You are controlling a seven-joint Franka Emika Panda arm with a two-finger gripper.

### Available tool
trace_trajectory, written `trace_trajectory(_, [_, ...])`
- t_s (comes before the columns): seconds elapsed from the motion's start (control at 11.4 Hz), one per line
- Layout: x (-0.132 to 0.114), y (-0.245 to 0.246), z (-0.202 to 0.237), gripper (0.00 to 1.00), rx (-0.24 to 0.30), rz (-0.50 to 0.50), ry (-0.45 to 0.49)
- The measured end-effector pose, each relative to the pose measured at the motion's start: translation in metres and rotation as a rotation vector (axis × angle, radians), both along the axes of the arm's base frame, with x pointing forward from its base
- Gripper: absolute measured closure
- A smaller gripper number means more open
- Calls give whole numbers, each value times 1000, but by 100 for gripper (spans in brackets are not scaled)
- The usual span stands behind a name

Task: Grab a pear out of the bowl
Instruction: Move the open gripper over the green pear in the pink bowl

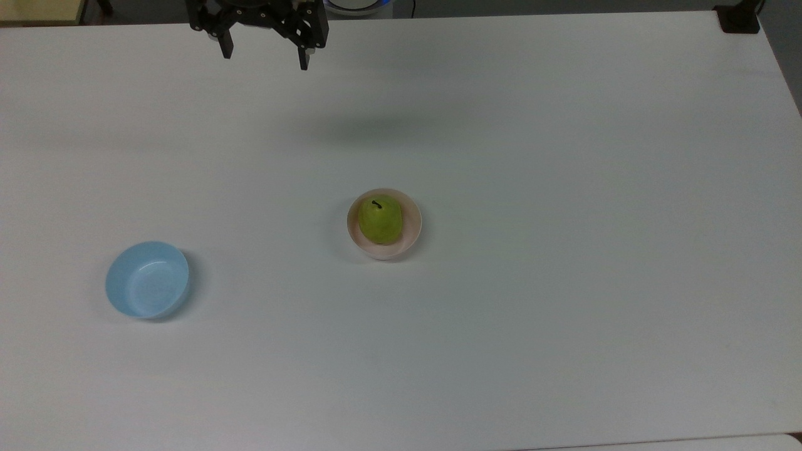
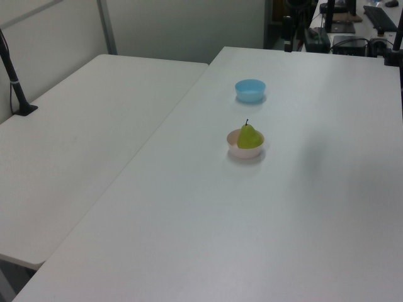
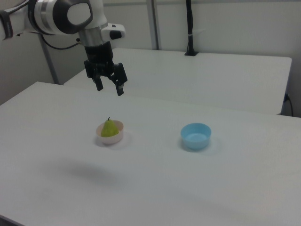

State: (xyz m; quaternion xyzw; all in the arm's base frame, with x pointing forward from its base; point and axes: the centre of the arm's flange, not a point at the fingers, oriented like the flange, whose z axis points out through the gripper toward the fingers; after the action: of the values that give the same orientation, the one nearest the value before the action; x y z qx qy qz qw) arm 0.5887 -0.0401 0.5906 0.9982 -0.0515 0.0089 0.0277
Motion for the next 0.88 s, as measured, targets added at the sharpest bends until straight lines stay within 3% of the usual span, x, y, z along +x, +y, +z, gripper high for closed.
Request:
trace_trajectory(0.44, [4, 45, -11, 0, 0, 74, 19])
trace_trajectory(0.88, [33, 93, -78, 0, -12, 152, 59])
